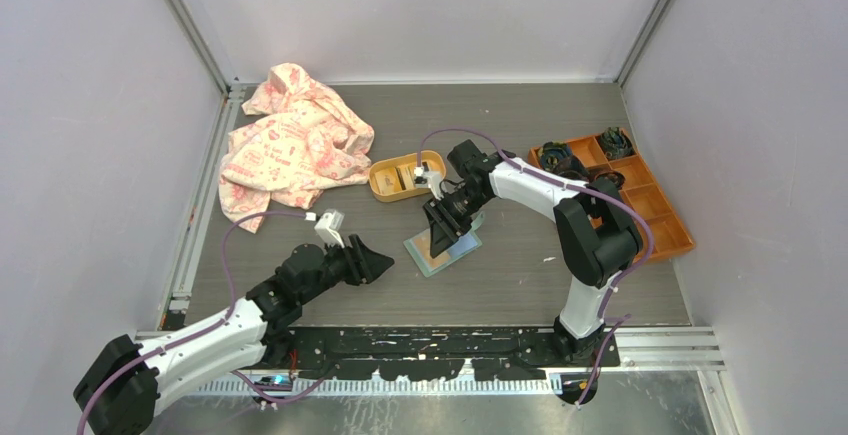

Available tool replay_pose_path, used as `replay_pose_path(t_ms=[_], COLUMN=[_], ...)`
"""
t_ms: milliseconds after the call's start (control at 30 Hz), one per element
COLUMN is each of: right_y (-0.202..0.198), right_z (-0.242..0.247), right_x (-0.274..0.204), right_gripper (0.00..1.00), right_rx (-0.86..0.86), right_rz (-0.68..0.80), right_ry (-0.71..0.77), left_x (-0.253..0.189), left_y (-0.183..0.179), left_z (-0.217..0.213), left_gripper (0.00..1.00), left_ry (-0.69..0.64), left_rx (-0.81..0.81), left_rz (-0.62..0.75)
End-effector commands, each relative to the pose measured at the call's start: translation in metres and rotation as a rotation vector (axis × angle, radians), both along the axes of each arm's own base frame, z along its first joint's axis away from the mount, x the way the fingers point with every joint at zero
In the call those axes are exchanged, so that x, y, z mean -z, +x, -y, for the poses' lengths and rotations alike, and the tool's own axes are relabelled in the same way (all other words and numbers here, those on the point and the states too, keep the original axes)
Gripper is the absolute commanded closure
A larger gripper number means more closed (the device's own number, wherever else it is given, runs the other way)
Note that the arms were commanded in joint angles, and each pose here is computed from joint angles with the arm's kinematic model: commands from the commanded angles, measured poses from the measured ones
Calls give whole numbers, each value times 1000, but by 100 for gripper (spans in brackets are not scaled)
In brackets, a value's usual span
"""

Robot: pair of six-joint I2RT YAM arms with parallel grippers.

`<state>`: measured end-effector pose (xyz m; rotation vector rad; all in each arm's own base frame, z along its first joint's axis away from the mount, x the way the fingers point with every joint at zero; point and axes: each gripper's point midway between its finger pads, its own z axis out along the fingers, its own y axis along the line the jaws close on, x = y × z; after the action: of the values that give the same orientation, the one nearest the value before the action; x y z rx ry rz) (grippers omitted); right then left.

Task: Put the credit cards into the card holder
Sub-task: Turn over the card slot in the card holder, then pick up the credit card from the storage box.

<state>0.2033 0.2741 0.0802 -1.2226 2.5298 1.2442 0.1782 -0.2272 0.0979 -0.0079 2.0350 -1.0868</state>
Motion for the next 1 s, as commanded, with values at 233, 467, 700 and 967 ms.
replay_pose_path(t_ms=[233,467,700,967], right_y=[7,7,13,51], right_z=[-7,-7,-3,-1], right_x=[-28,-29,-36,-68], right_gripper=[49,49,49,47], right_rx=[-20,-26,-37,-33], right_rz=[81,85,144,393], right_ry=[63,63,48,22], left_x=[-5,-4,-9,-37], left_y=[4,8,13,39], left_z=[-1,-5,-9,-24], left_gripper=[49,48,48,46], left_ry=[-17,-11,2,47], left_rx=[-20,-47,-78,-132], left_rz=[23,29,40,79])
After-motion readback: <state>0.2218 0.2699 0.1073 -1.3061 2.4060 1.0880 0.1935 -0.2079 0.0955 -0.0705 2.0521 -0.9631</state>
